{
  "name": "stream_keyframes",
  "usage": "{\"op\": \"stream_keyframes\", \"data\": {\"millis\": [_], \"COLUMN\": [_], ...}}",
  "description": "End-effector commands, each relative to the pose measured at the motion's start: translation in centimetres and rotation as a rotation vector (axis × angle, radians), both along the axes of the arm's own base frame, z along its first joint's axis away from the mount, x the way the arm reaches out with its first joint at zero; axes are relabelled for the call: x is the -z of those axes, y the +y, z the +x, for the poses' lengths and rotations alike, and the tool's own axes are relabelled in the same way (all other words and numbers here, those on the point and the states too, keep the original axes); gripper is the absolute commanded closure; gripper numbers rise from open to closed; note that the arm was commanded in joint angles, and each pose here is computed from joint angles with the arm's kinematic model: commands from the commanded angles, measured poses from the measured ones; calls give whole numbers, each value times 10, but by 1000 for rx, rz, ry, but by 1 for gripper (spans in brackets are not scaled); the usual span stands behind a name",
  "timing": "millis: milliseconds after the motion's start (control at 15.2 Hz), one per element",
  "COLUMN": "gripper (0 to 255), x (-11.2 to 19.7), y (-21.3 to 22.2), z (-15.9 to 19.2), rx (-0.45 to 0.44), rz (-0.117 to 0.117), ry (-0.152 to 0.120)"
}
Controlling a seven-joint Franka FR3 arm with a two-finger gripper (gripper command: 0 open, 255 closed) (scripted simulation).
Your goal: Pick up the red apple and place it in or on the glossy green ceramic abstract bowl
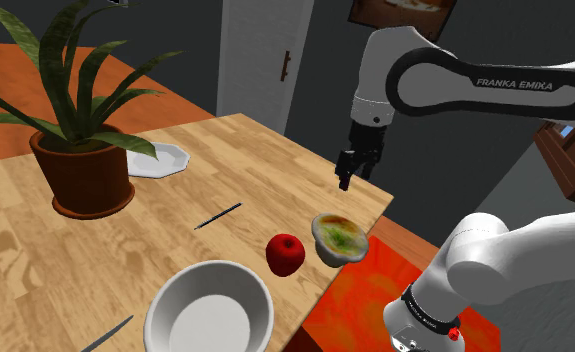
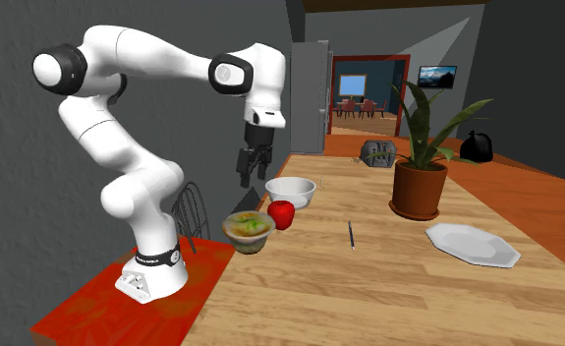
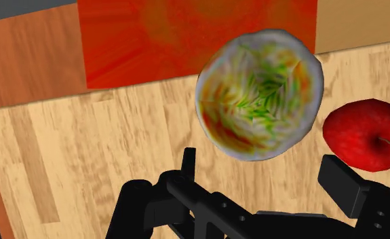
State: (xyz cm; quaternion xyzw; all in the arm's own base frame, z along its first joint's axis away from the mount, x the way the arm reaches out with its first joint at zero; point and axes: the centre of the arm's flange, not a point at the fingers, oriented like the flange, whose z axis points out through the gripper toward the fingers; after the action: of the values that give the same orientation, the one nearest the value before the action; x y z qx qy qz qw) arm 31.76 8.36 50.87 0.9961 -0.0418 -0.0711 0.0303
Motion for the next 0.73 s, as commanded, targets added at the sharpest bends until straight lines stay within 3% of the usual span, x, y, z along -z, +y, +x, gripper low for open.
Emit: {"op": "stream_keyframes", "data": {"millis": [0,660], "gripper": [0,0], "x": [11,63], "y": [25,147], "z": [1,24], "rx": [9,48], "rz": [-2,-17], "ry": [-2,-1]}}
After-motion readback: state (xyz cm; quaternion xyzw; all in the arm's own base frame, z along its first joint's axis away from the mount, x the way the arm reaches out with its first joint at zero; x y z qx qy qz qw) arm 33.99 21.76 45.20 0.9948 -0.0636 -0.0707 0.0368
